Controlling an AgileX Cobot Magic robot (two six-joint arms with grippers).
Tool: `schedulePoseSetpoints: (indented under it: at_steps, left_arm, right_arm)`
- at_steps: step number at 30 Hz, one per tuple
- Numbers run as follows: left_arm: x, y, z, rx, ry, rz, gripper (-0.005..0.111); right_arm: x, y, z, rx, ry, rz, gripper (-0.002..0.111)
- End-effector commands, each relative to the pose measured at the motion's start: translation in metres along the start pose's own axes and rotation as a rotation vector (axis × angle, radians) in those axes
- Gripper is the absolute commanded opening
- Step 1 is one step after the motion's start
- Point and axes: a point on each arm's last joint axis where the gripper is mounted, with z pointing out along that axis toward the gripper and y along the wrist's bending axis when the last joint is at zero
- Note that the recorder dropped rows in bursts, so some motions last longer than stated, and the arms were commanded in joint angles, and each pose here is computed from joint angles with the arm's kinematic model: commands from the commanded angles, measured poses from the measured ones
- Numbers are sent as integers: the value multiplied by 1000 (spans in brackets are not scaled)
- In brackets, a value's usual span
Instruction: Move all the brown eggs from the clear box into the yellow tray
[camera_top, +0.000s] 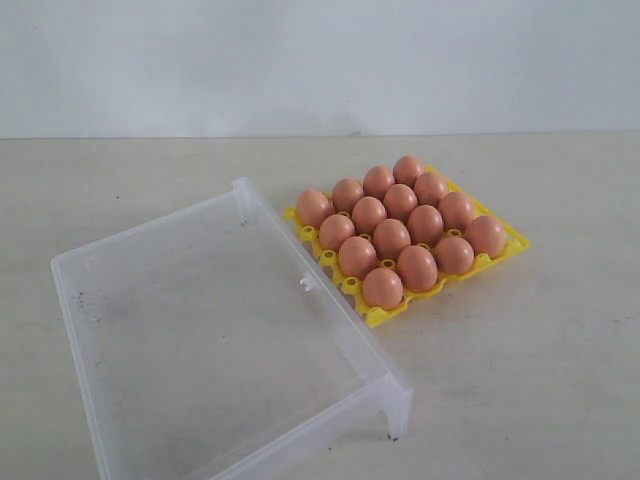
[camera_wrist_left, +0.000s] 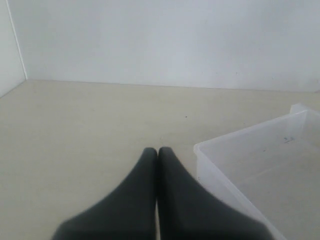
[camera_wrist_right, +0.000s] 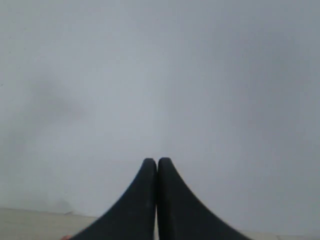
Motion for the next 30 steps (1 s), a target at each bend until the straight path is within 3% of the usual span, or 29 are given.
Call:
schedulePoseSetpoints:
  at_steps: [1, 7, 10, 12, 15, 18, 22, 23, 26, 30]
  left_arm:
    - [-2, 0, -1, 5, -7, -4, -4]
    - [-2, 0, -1, 5, -7, -4, -4]
    - [-2, 0, -1, 5, -7, -4, -4]
    - [-2, 0, -1, 5, -7, -4, -4]
    - [-2, 0, -1, 5, -7, -4, -4]
    - [-2, 0, -1, 5, -7, -4, -4]
    - [-2, 0, -1, 5, -7, -4, -4]
    - [-2, 0, -1, 5, -7, -4, -4]
    - [-2, 0, -1, 5, -7, -4, -4]
    - [-2, 0, -1, 5, -7, -4, -4]
  right_arm:
    - [1, -6, -20, 80, -74, -31, 0]
    - [27, -4, -34, 85, -46, -64, 0]
    - [55, -1, -39, 49, 100, -254, 0]
    - [79, 8, -43, -65, 259, -299, 0]
    - [103, 12, -47, -124, 424, -261, 0]
    - [124, 11, -51, -96, 538, -194, 0]
    - [156, 11, -53, -34, 502, -84, 0]
    - [149, 9, -52, -15, 419, -105, 0]
    - [151, 6, -53, 6, 438, -168, 0]
    - [153, 5, -54, 43, 466, -114, 0]
